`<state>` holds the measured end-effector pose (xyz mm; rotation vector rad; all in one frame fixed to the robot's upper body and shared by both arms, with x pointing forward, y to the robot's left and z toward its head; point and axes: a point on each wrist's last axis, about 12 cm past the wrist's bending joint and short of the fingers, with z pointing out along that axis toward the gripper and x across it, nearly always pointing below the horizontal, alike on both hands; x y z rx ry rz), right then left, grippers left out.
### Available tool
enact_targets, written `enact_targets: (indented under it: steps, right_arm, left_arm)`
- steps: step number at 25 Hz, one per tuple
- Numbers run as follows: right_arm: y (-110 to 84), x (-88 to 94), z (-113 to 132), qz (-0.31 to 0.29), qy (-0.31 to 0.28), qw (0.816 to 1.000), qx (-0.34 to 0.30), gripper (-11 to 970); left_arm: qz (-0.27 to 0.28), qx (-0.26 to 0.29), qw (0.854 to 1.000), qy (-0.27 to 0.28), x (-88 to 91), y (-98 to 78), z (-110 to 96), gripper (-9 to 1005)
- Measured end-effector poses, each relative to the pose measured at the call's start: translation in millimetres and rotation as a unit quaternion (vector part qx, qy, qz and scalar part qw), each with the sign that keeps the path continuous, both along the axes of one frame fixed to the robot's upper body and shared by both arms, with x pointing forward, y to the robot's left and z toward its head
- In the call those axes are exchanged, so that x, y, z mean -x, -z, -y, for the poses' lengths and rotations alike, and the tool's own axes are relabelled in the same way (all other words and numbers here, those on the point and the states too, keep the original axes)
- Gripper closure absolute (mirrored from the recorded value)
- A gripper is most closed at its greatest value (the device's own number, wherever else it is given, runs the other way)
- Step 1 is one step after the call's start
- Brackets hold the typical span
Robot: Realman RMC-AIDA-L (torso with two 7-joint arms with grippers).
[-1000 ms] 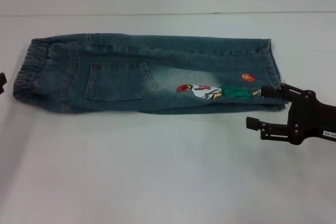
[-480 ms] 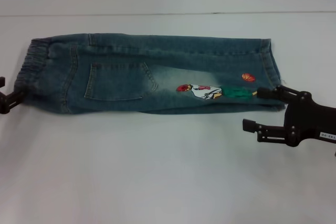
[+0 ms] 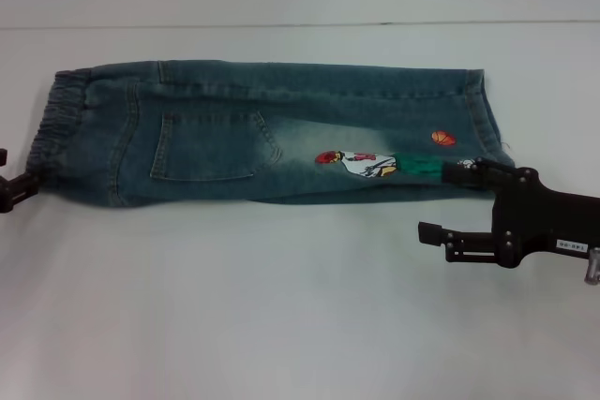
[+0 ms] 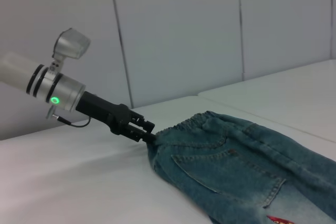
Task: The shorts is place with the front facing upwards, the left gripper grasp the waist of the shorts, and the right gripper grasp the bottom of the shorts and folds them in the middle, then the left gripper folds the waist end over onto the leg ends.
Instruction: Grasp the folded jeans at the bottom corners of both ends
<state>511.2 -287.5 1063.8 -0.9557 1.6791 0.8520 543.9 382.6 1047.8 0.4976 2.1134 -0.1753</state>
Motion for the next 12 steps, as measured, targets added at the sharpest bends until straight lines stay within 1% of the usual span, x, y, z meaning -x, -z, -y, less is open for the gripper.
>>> enact_targets:
  steps: [6,12]
  right_arm:
    - [1.3,-1.5,0,-0.003,0.006,1.000,0.000,10]
    - [1.7,-5.4,-1,-0.003,0.014,1.000,0.006,10]
  left_arm:
    - [0.008,0.027,1.000,0.013,3.4,-9.7,-2,464]
    - [0.008,0.041,0.999,0.018,10.0,-17.7,-10,475]
